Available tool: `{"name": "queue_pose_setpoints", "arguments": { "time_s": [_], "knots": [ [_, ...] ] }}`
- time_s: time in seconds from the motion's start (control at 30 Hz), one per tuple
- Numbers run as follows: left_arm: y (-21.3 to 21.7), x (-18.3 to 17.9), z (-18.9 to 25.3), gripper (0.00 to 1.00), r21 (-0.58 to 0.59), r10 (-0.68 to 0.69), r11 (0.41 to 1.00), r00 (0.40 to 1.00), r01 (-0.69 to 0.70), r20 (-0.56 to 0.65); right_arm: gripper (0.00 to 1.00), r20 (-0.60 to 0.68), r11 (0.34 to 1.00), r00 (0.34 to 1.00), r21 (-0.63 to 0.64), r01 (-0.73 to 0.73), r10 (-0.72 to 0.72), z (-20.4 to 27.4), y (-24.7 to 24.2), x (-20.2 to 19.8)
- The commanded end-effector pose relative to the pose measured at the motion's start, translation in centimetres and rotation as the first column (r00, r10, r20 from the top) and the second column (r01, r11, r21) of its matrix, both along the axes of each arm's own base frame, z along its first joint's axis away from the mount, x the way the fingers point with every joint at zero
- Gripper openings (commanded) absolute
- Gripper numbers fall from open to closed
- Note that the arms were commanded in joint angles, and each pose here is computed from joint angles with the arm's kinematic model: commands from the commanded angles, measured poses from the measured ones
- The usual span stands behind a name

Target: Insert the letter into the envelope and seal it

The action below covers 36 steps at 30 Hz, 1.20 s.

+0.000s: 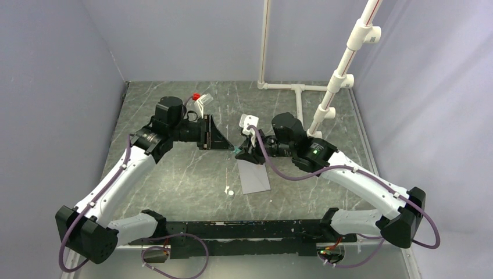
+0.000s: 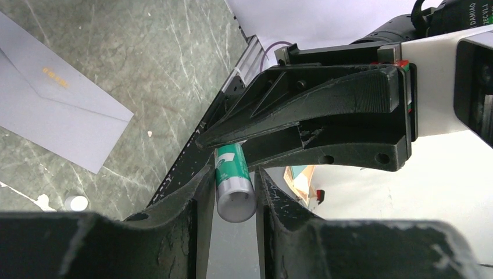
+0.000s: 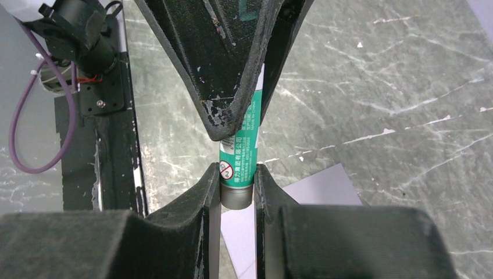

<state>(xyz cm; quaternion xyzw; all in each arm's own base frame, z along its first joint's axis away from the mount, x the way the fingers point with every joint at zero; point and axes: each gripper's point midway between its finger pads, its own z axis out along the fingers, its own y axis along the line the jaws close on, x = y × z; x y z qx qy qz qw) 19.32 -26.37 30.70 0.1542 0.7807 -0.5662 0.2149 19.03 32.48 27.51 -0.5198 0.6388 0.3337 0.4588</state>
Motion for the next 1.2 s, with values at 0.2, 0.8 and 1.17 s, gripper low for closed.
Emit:
{"name": "queue_pose_setpoints", "arguments": {
  "time_s": [0.2,0.8,1.17],
  "knots": [
    [-0.8,-1.3,0.1,0.18,-0.051,-0.109,0.993,0.994,0.108,-0.031,0.00,0.015,1.000,0.999,-0.005,-0.031,0.031,1.0,0.6,0.4],
    [13.6,7.2,-9.1,0.02,0.499,0.725,0.454,0.631,-0.738,0.274,0.69,-0.390,0.903,0.820,-0.082,0.423,-0.419,-9.2,-0.9,2.3],
    [16.6,6.5,-7.7,0.02,0.429,0.797,0.340,0.499,-0.837,0.340,0.63,-0.345,0.837,0.775,-0.365,0.408,-0.529,-17.2,2.8,-1.8]
  ]
}}
